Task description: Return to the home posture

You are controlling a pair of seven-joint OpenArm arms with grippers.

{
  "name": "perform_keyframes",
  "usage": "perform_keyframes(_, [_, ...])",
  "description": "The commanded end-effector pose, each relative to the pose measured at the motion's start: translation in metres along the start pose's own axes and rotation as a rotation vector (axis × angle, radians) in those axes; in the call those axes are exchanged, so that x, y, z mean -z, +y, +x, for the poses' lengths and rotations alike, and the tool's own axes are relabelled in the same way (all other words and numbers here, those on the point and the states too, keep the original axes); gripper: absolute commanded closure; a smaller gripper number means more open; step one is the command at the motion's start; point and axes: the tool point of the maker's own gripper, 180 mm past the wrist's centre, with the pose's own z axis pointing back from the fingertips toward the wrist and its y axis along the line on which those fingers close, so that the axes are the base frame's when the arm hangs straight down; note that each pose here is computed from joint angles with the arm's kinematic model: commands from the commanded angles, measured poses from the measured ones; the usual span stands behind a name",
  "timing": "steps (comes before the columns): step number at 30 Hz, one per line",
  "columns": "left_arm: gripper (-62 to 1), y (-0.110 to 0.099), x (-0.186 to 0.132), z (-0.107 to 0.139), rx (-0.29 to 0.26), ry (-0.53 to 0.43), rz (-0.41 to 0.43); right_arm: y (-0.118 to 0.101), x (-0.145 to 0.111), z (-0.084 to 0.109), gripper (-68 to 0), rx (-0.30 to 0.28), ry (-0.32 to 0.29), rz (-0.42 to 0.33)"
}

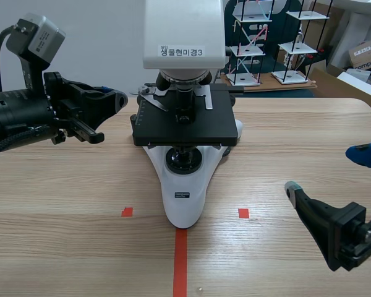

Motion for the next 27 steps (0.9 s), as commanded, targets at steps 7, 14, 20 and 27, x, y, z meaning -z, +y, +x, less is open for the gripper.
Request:
perform_keyframes(7, [-3.8,-0.0020,0.0021,0.0108,0.004,-0.032,-0.009,-0.0017,-0.0002,0.0090,-67.9,-0.008,-0.028,0.000])
perform_keyframes(14, [-3.8,-0.0020,0.0021,0.0108,0.004,-0.032,-0.009,-0.0017,-0.0002,0.0090,-67.9,-0.008,-0.028,0.000])
perform_keyframes(20, [-3.8,-0.0020,0.0021,0.0107,0.004,-0.032,-0.009,-0.0017,-0.0002,0.0090,-67.9,-0.008,-0.028,0.000])
perform_keyframes(27, [-3.9,-0.0033,0.0001,0.0055,-0.004,-0.021,-0.009,-0.0017,-0.0002,0.0090,-67.9,-0.008,-0.028,0.000])
